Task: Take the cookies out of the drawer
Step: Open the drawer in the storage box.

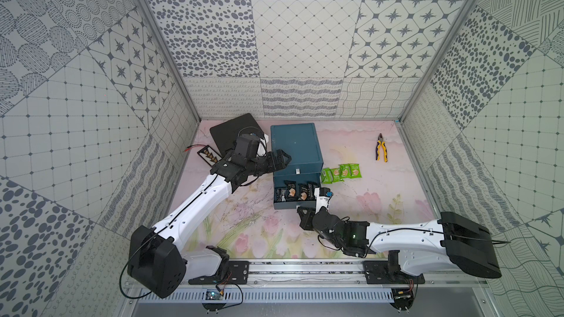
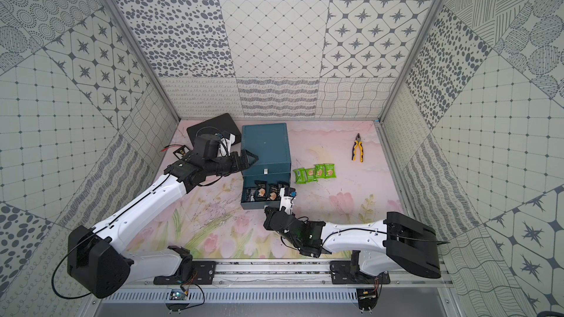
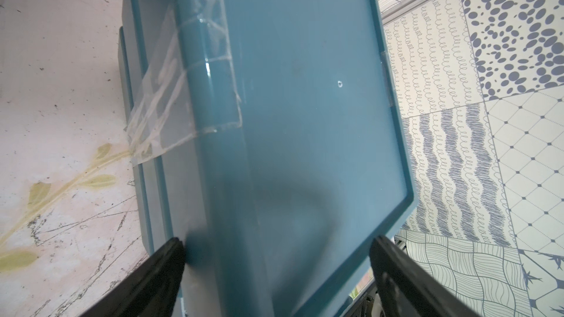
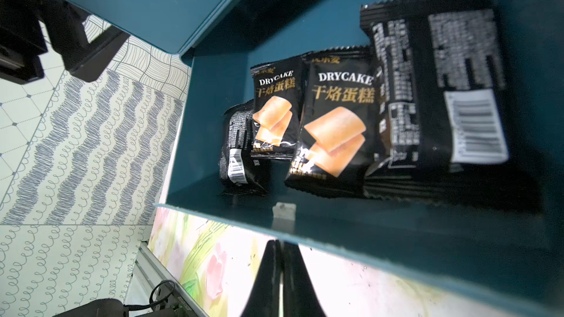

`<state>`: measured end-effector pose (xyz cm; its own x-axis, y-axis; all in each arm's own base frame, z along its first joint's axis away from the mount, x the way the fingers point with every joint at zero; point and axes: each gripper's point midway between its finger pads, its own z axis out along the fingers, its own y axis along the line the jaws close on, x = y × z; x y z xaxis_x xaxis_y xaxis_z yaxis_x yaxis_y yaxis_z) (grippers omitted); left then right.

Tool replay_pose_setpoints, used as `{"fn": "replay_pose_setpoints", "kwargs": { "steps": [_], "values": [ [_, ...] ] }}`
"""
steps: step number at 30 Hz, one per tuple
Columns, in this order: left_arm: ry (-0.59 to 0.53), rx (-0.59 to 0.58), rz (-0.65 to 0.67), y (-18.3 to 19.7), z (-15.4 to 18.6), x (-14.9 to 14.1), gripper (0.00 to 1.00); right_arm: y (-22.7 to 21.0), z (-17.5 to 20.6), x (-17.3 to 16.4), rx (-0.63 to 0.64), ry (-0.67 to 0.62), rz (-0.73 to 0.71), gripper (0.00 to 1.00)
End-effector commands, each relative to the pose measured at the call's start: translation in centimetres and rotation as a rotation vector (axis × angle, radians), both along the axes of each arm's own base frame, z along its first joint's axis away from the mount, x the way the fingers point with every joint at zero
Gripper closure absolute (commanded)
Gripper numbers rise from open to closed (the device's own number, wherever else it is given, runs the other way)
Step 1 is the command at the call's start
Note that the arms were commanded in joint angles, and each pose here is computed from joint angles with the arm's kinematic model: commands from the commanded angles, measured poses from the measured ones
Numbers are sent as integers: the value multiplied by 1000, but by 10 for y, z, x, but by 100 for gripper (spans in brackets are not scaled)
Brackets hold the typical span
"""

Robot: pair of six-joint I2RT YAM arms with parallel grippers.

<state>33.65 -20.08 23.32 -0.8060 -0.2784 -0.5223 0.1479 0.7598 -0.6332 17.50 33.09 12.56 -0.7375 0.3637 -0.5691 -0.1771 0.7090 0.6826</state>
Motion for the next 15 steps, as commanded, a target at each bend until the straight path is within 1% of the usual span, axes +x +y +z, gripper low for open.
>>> {"fn": "replay_pose_setpoints", "kwargs": {
  "steps": [1, 6, 7, 9, 11, 12, 14, 15],
  "values": [
    [-68, -45, -42, -12, 22, 1, 1, 3, 9, -6, 8, -13, 23, 100],
    [-57, -50, -48, -13, 20, 1, 1, 4, 8, -8, 6, -12, 28, 100],
    [-56, -49, -48, -14, 19, 0, 1, 4, 8, -8, 4, -12, 27, 98],
    [-59, -48, -47, -13, 20, 0, 1, 4, 8, -8, 3, -12, 25, 88],
    [-61, -46, -46, -12, 21, -1, 2, 4, 8, -8, 1, -15, 24, 80],
    [-65, -45, -45, -11, 22, -2, 2, 2, 9, -7, -3, -18, 16, 75],
    [-69, -37, -44, -10, 23, -3, 1, -1, 11, -7, -16, -28, 2, 54],
    [-70, -25, -51, -9, 22, -4, 2, -2, 13, -7, -20, -31, 0, 49]
  ]
}}
